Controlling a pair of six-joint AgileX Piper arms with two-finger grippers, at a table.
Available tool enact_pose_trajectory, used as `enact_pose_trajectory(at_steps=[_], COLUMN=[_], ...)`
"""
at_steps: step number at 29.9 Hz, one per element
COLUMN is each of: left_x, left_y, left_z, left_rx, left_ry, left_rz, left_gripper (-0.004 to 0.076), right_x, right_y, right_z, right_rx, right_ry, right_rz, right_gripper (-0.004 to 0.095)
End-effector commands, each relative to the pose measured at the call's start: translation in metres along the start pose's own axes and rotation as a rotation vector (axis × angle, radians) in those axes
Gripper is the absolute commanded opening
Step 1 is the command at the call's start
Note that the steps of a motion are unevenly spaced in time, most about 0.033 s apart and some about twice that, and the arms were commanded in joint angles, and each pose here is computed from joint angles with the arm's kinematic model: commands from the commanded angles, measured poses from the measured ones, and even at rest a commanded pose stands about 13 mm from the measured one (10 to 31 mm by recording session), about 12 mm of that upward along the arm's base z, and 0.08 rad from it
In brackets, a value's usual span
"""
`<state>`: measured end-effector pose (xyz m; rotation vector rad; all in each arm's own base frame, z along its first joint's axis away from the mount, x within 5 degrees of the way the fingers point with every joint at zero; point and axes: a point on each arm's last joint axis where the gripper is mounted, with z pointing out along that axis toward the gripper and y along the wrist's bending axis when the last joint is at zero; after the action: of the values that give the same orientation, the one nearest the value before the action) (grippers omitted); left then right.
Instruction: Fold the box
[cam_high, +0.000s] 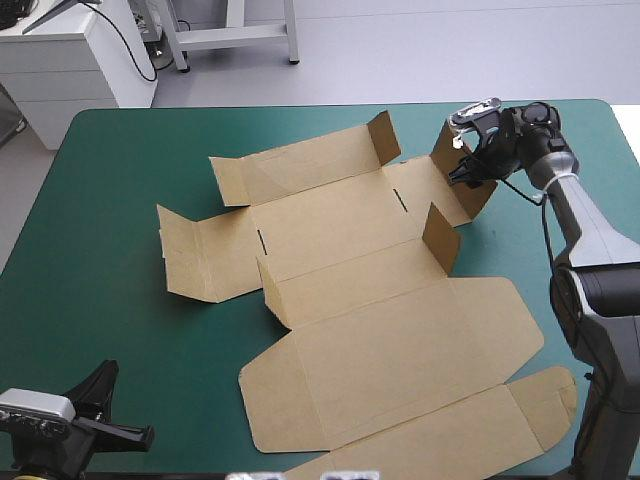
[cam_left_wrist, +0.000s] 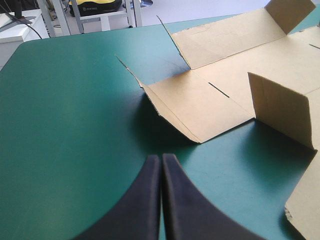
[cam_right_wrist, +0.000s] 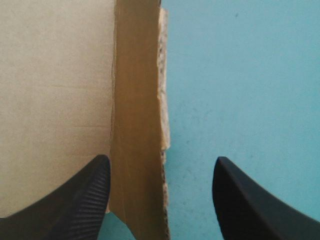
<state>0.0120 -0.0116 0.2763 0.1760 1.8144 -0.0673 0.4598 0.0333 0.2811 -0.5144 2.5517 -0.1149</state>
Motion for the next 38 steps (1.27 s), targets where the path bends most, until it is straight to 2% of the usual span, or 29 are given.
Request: enact_pose_trajectory(at_steps=[1, 5, 7, 10, 12, 21, 27, 30, 34, 36, 38], left_x=[-0.012, -0.012, -0.012, -0.012, -0.012, -0.012, -0.012, -0.012, -0.012, -0.012, -0.012], left_y=[0.0, 0.0, 0.0, 0.0, 0.0, 0.0, 0.0, 0.0, 0.0, 0.0, 0.0], left_z=[-0.006, -0.006, -0.006, -0.006, -0.006, -0.006, -0.006, -0.006, -0.006, -0.006, -0.006], left_rx=[-0.004, -0.004, -0.004, -0.004, -0.004, -0.004, -0.004, -0.004, -0.004, -0.004, -0.004], left_ry=[-0.105, -0.105, -0.105, -0.105, -0.105, -0.105, -0.105, -0.105, -0.105, -0.105, -0.105], left_rz=[-0.017, -0.017, -0.017, -0.017, -0.017, -0.017, -0.017, -0.017, -0.017, -0.017, -0.017], left_gripper=[-0.0008, -0.0008, -0.0008, -0.0008, -0.0008, -0.0008, -0.0008, -0.0008, -0.0008, -0.0008, -0.0008], right_x=[-0.012, -0.008, -0.008, -0.008, -0.008, -0.015, -0.038, -0.048, -0.055, -0.058, -0.06], right_y=[-0.005, -0.003, -0.003, -0.003, -0.003, -0.007, -0.01, 0.005, 0.031, 0.048, 0.065], right_z=[-0.026, -0.015, -0.013, -0.015, -0.015, -0.024, -0.077, -0.107, -0.138, -0.152, -0.164], right_rx=[0.013, -0.01, -0.01, -0.008, -0.008, 0.032, 0.093, 0.162, 0.32, 0.345, 0.333], right_ry=[-0.097, -0.057, -0.052, -0.052, -0.052, -0.075, -0.149, -0.188, -0.181, -0.207, -0.238], right_rz=[-0.028, -0.057, -0.069, -0.105, -0.128, -0.173, -0.278, -0.359, -0.496, -0.548, -0.593], right_gripper=[0.0561, 0.0551, 0.0482, 0.0201, -0.0026, -0.0021, -0.0017, -0.0014, -0.0013, -0.0013, -0.0013])
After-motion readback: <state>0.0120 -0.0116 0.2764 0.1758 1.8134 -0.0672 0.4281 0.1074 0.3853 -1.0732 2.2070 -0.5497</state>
